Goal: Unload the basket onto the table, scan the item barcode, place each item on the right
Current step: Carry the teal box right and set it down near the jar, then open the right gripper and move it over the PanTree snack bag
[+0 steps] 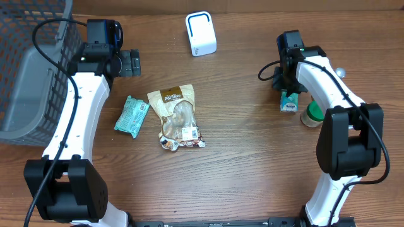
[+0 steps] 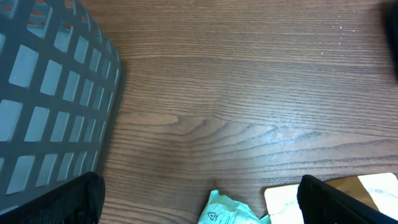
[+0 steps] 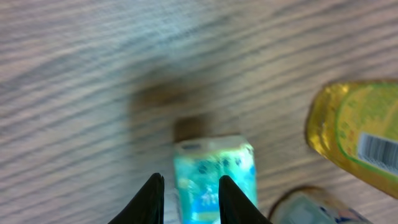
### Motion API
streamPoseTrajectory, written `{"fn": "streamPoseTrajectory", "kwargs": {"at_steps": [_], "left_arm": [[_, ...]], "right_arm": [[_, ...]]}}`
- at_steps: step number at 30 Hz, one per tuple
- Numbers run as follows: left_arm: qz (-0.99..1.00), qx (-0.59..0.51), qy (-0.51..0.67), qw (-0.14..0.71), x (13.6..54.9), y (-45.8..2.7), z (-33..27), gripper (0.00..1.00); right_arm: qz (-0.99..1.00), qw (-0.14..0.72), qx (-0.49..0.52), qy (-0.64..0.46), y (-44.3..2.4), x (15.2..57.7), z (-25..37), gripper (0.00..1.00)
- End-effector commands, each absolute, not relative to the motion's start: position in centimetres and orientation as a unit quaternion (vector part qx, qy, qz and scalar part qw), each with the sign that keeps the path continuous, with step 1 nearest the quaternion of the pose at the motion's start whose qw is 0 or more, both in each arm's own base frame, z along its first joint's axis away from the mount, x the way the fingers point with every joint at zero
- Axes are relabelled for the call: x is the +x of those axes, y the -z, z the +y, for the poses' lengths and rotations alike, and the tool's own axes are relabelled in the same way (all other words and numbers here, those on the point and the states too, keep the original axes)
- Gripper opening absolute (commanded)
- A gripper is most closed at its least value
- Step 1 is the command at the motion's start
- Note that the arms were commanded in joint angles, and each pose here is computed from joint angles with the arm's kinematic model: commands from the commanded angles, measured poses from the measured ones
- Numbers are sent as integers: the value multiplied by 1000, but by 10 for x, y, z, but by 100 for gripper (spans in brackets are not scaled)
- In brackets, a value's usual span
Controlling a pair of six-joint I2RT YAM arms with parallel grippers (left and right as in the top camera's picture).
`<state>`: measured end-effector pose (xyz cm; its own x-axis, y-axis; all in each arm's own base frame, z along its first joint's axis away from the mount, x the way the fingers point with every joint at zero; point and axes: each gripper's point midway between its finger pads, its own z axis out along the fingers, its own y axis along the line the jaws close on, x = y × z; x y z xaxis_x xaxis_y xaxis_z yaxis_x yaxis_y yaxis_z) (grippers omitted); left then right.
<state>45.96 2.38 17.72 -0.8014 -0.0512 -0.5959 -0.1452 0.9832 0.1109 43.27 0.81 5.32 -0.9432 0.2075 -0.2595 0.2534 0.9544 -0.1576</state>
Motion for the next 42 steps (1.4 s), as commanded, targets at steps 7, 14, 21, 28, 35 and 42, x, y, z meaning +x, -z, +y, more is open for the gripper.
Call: {"fn": "streamPoseTrajectory", "kwargs": {"at_steps": [7,14,21,28,35,42], "left_arm": [[940,-43,-79,329,463,-194,23,100],[940,-43,-79,330,463,-194,23,100],[940,-43,-79,329,463,-194,23,100],[940,-43,-79,329,463,-194,23,100],[940,-43,-79,329,463,-194,23,100],[940,-43,-79,330,463,-194,23,100]], "right_arm": [[987,83,82,-108,-48,428,94,25],[976,54,33,-210,-58,412,158,35],[968,53,-43,-242,-63,393,225,73],[957,66,-120,-256,-68,369,287,100],[943,91,-182,-264,-73,349,336,100],[921,133,-221,-292,-79,347,375,100]]}}
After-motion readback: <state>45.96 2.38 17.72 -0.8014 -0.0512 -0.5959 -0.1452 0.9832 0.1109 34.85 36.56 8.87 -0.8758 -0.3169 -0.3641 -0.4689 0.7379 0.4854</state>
